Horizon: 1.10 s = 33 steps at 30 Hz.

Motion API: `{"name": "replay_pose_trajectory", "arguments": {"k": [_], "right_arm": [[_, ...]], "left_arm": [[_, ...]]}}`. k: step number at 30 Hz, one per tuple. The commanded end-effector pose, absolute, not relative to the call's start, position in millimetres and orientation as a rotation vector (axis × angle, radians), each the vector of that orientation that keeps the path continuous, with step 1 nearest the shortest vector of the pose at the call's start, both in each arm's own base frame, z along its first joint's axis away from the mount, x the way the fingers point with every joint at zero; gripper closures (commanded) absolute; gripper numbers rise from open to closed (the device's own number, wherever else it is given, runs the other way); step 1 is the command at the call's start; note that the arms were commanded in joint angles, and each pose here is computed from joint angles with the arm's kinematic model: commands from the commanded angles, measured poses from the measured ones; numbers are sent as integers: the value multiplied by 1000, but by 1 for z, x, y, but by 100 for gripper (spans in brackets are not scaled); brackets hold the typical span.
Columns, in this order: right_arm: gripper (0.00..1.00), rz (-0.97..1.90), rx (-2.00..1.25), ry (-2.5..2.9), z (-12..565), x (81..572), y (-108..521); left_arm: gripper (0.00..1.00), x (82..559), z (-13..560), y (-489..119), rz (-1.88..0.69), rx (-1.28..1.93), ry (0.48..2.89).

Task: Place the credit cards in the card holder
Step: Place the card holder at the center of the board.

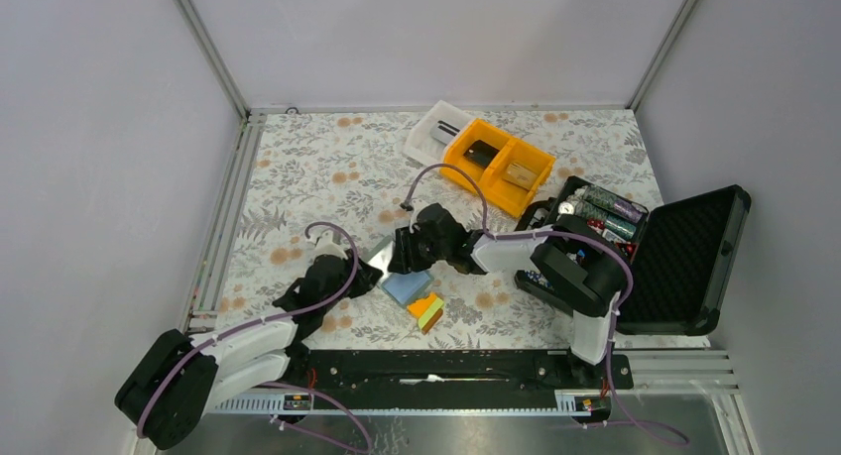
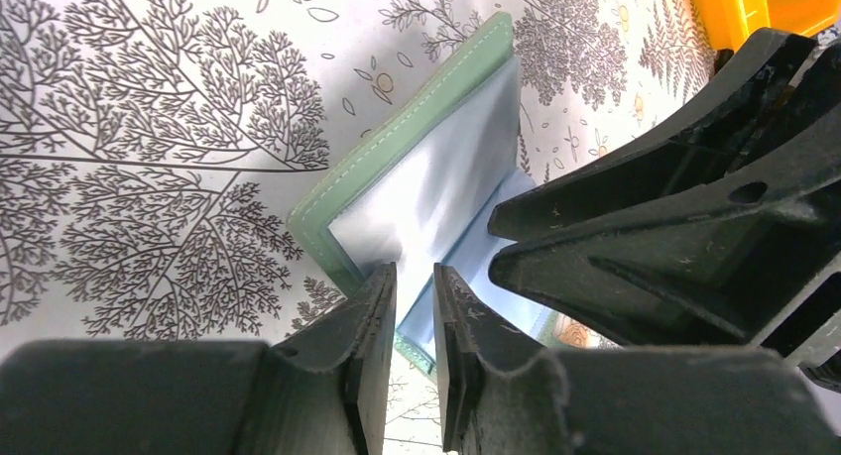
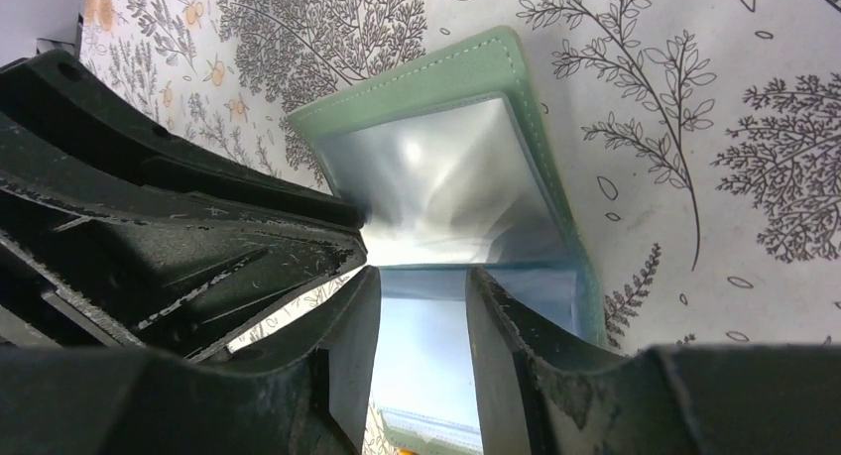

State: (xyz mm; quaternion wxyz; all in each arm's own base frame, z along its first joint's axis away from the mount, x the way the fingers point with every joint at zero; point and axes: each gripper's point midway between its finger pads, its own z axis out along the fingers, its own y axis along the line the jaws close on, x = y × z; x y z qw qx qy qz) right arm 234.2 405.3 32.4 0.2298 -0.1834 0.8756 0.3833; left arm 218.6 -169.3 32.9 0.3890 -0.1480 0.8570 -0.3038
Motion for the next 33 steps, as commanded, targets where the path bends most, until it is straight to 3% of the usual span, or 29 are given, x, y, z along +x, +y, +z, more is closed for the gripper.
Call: {"name": "replay_pose_trajectory", "arguments": {"k": [1, 18, 26, 33], "right_arm": [[55, 1082, -489, 2347, 60, 235, 404], [44, 830, -411, 2397, 63, 217, 330], [45, 908, -445, 2436, 67, 179, 317], [49, 894, -459, 2440, 67, 174, 320]], "left_arm": [[77, 232, 66, -187, -862, -324, 2112], [74, 248, 84, -234, -981, -111, 2178], [74, 255, 77, -240, -965, -88, 2205], [74, 258, 72, -241, -944, -72, 2218]]}}
